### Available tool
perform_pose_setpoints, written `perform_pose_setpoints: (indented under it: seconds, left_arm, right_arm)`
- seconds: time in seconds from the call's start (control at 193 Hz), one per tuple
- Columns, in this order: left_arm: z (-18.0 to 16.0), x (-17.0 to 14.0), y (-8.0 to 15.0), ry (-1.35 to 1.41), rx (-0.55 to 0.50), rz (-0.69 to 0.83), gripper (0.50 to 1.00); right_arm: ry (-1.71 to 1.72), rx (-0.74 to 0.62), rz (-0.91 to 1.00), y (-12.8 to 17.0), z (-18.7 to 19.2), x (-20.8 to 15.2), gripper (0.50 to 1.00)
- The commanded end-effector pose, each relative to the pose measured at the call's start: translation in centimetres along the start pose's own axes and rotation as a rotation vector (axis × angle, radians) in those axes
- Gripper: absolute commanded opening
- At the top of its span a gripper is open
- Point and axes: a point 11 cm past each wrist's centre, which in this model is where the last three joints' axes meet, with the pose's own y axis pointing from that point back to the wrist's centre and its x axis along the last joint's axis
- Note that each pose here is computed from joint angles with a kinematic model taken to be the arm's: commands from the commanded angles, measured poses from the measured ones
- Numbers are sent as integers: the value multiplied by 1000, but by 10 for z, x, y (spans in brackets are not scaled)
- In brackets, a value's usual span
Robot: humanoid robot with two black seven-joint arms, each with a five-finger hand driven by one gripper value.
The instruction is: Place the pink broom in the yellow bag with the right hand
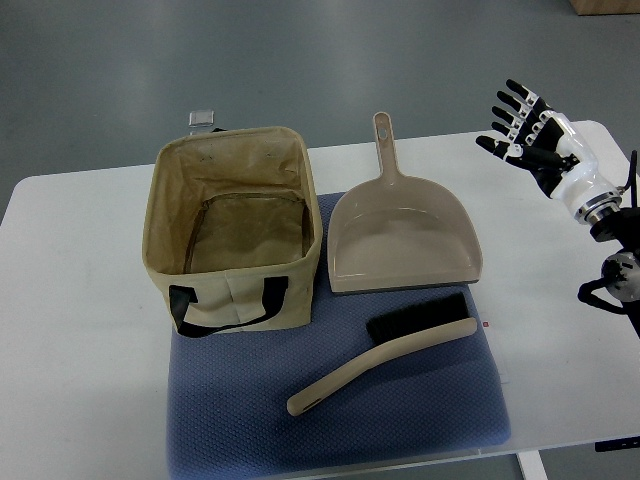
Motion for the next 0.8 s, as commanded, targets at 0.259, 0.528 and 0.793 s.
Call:
perform_pose_setpoints:
  seconds: [0.259, 0.528, 0.793]
  left_arm:
    - [0, -1, 0, -1, 0, -3, 1000]
    - [0, 0, 0, -1, 0, 0, 1000]
    - [0, 0, 0, -1, 0, 0, 1000]
  right_arm:
    - [2, 14, -3, -4, -5, -1, 950]
    - [11, 35, 0, -13, -15, -2, 950]
    - [15, 61, -4, -19, -24, -2, 952]
